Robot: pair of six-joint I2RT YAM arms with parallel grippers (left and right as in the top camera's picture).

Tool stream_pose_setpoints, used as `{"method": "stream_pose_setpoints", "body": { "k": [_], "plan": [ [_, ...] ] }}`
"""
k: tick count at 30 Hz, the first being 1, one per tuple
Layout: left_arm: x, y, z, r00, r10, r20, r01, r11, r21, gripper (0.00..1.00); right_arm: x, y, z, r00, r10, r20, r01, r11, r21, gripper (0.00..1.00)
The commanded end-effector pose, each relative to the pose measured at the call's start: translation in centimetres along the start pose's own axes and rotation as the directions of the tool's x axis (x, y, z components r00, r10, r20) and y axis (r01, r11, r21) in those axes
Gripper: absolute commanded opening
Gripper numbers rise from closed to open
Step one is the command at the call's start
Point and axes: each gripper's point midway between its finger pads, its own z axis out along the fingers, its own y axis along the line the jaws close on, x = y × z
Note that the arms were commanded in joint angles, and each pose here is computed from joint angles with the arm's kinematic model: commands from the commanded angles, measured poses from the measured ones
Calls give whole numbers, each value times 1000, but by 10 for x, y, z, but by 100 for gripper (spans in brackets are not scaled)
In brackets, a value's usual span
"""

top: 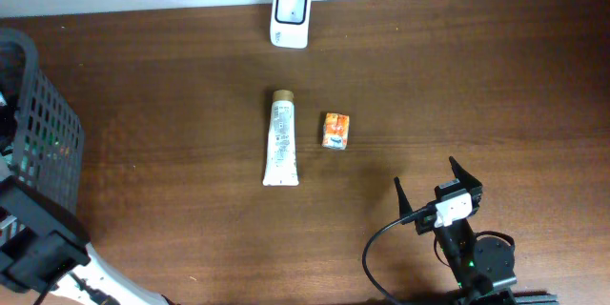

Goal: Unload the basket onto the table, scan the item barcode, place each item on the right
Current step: 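Move the left gripper back into the basket and grasp the green bottle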

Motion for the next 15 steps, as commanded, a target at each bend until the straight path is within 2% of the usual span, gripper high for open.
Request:
{"method": "stream_pose_setpoints", "body": {
  "k": [1, 3, 6, 15],
  "plan": [
    [1, -21, 8, 995, 96, 6, -96, 989, 115, 82, 2, 2, 0, 1000, 1, -2, -1, 1000, -6, 98],
    [1, -20, 9, 995, 99, 4, -99, 988, 115, 86, 2, 2, 0, 1000, 1, -2, -1, 1000, -6, 98],
    [4, -21, 10, 994, 109, -1, -108, 987, 116, 87, 2, 2, 0, 1000, 1, -2, -1, 1000, -6, 98],
    [14, -21, 21, 994, 106, -38, -101, 987, 123, 83, 2, 2, 0, 1000, 1, -2, -1, 1000, -6, 98]
  ]
}}
